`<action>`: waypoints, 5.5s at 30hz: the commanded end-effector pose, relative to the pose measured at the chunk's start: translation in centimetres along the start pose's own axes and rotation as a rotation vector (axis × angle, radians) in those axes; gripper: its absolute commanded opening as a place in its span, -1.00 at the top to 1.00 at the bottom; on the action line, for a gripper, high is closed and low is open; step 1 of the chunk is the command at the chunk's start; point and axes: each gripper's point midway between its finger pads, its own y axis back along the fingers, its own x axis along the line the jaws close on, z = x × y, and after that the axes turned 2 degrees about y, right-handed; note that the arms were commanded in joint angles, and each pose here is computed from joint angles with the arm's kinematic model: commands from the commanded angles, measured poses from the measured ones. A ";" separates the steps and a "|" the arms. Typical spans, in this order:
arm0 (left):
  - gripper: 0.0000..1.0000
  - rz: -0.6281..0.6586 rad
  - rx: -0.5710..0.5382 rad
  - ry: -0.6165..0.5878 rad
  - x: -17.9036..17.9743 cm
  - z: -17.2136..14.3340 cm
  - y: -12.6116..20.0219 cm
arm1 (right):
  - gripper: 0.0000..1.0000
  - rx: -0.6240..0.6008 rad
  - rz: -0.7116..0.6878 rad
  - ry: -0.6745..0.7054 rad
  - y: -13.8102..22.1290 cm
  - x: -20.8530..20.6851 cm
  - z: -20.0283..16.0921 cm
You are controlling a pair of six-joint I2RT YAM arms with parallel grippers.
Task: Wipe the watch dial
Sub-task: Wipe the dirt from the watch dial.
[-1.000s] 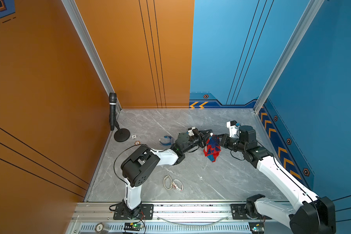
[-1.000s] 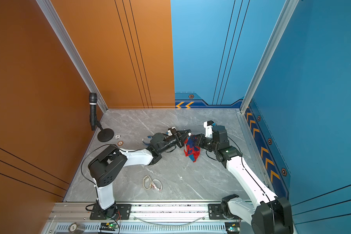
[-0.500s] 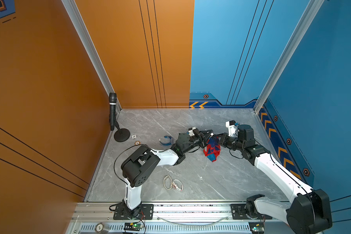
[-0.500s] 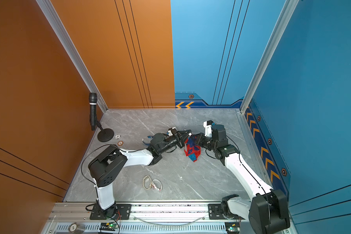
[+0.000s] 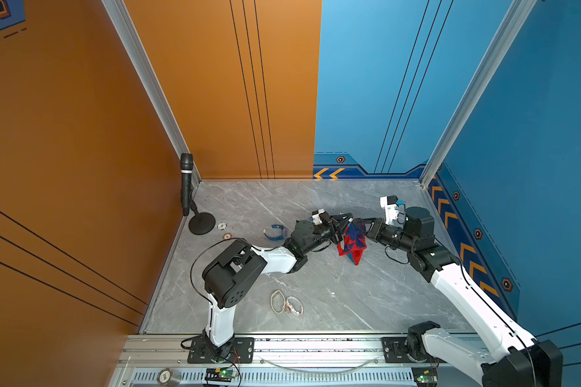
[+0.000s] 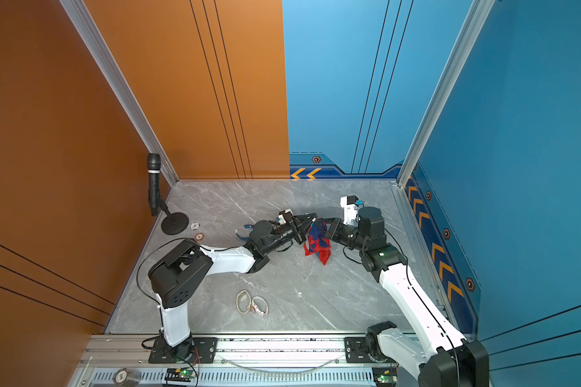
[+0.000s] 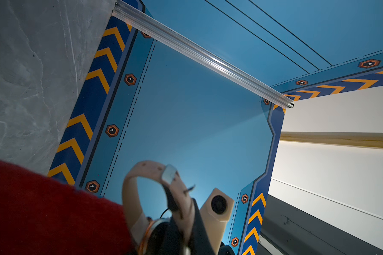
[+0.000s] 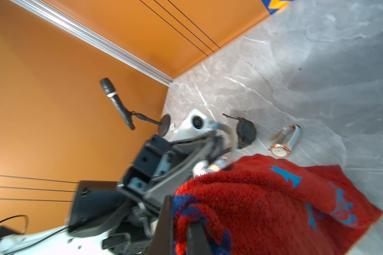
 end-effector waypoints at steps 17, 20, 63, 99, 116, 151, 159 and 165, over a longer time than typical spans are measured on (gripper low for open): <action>1.00 -0.036 0.065 -0.011 -1.7 -1.5 -1.0 | 1.00 -0.009 -0.162 0.030 1.6 -3.6 -0.2; 1.00 -0.031 0.076 -0.008 -1.3 -1.9 -1.4 | 1.00 -0.013 -0.141 0.039 1.3 -3.3 -0.1; 1.00 -0.019 0.074 0.001 -0.9 -1.4 -0.5 | 1.00 -0.061 -0.266 -0.026 2.7 -6.3 0.0; 1.00 -0.033 0.099 0.052 1.6 -2.6 -1.5 | 1.00 -0.209 0.054 0.051 4.5 2.2 4.7; 1.00 -0.050 0.099 0.040 0.4 -2.7 -1.2 | 1.00 -0.100 -0.218 0.001 3.1 -5.2 1.3; 1.00 -0.056 0.118 0.053 0.9 -4.0 -2.1 | 1.00 -0.116 -0.049 -0.110 1.1 -4.3 1.9; 1.00 -0.057 0.114 0.045 0.5 -3.7 -1.9 | 1.00 -0.126 -0.076 -0.288 1.4 -6.1 2.5; 1.00 -0.055 0.139 0.053 1.0 -4.7 -2.6 | 1.00 -0.141 -0.063 -0.315 1.6 -5.6 3.0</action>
